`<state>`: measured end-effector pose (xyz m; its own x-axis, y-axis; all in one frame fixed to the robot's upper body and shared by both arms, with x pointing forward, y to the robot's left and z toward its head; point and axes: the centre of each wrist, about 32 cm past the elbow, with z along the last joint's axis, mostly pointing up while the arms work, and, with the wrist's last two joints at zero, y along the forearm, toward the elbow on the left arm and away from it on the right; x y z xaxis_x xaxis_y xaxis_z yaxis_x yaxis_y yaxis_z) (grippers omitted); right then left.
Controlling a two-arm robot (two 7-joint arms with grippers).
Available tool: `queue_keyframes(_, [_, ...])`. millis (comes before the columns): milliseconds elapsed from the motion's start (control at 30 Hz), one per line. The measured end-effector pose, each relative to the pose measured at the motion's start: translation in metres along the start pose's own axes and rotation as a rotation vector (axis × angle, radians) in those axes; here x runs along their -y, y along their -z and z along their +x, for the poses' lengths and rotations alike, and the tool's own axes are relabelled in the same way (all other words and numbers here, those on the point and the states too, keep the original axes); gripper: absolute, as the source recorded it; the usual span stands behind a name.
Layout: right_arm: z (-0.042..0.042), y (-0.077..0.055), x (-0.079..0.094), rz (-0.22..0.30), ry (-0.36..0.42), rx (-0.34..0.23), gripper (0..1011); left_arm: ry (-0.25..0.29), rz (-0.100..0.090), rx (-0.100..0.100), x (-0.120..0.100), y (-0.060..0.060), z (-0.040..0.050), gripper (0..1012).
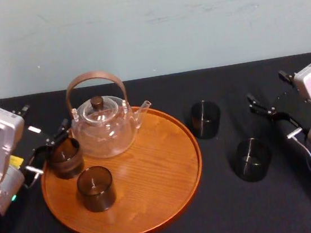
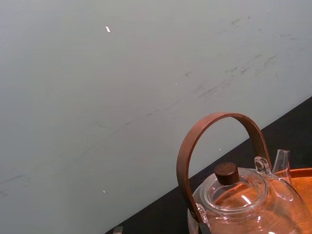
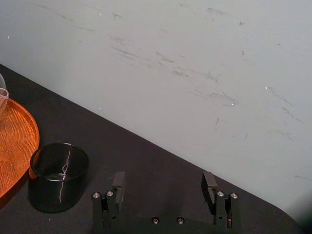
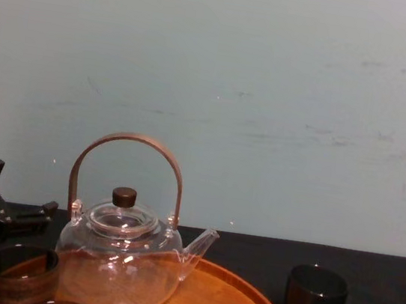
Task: Pick up the glass from the table and place it on the tray.
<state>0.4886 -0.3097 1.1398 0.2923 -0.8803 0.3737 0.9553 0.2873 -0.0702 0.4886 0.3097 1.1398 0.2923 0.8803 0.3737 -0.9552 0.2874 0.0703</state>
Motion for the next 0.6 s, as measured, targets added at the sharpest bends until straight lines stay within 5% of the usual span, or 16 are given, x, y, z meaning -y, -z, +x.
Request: queue_keyframes(600, [0.0,0.0,0.0,0.0,0.0,0.0,1002,0.0,0.0,0.0,0.0,0.0,0.0,1001])
